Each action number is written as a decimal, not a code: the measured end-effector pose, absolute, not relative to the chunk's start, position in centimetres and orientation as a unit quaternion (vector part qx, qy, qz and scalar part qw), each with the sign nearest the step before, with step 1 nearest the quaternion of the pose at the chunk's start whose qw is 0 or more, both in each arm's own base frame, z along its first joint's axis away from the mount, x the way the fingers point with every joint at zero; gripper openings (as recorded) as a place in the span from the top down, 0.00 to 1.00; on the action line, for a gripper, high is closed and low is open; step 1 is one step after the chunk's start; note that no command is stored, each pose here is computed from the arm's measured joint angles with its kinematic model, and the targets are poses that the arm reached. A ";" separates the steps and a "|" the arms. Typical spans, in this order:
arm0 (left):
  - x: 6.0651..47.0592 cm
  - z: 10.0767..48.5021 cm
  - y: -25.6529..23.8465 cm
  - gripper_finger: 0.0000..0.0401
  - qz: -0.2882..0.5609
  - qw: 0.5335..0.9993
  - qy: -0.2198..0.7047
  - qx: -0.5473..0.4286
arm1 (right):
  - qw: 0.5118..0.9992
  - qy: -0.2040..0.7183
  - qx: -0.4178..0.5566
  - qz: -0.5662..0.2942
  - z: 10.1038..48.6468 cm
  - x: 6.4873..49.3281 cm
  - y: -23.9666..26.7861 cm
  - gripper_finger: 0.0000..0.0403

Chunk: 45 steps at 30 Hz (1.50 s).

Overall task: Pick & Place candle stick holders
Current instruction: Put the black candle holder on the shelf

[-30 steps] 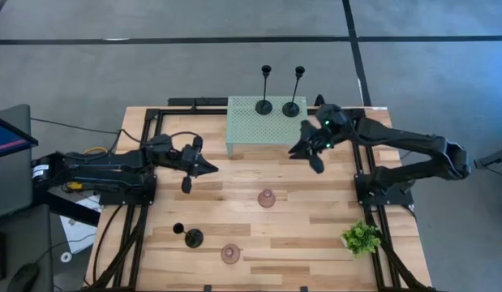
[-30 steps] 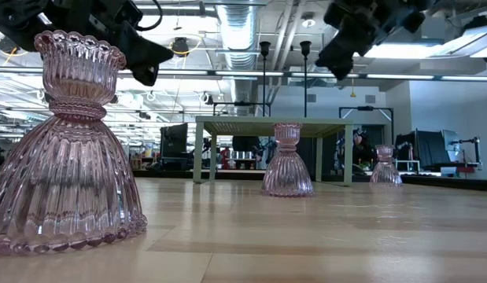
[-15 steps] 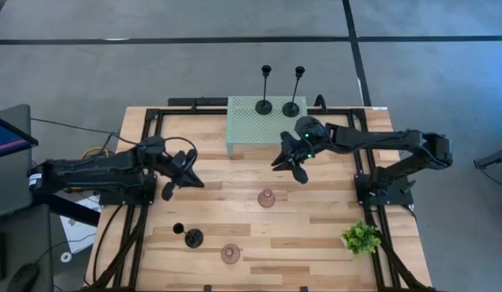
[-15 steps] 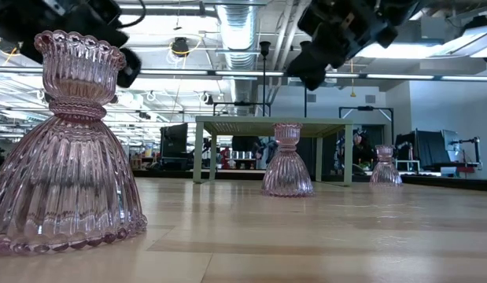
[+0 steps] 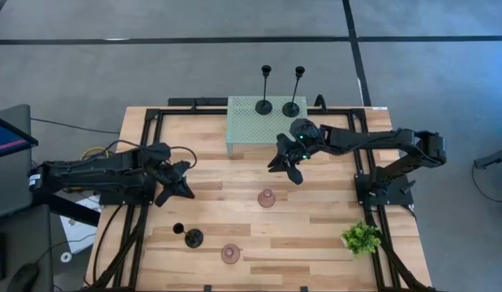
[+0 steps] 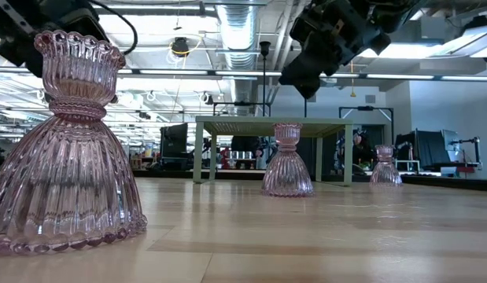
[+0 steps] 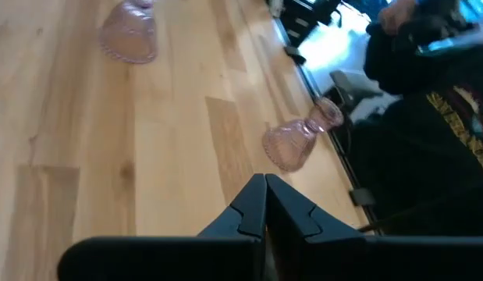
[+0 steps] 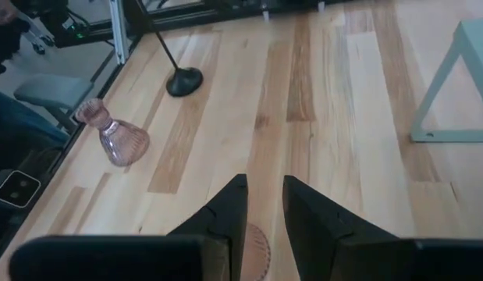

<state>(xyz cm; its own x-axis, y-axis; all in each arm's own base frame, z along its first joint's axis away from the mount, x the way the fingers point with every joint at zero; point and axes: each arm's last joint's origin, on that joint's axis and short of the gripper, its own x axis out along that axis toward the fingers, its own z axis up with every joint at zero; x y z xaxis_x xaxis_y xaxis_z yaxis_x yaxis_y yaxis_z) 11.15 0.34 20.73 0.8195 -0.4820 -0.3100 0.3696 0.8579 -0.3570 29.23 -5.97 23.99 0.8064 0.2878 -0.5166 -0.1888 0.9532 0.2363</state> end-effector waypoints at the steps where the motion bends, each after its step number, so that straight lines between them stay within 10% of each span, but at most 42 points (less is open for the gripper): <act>1: 11.2 20.8 0.2 0.99 -0.232 0.943 0.196 -0.135 | 0.946 0.285 0.087 0.127 24.0 29.2 -5.9 0.81; 45: 10.1 19.5 -8.5 0.98 -0.251 0.925 0.277 -0.073 | 0.963 0.219 0.082 0.136 25.2 30.1 -5.2 0.81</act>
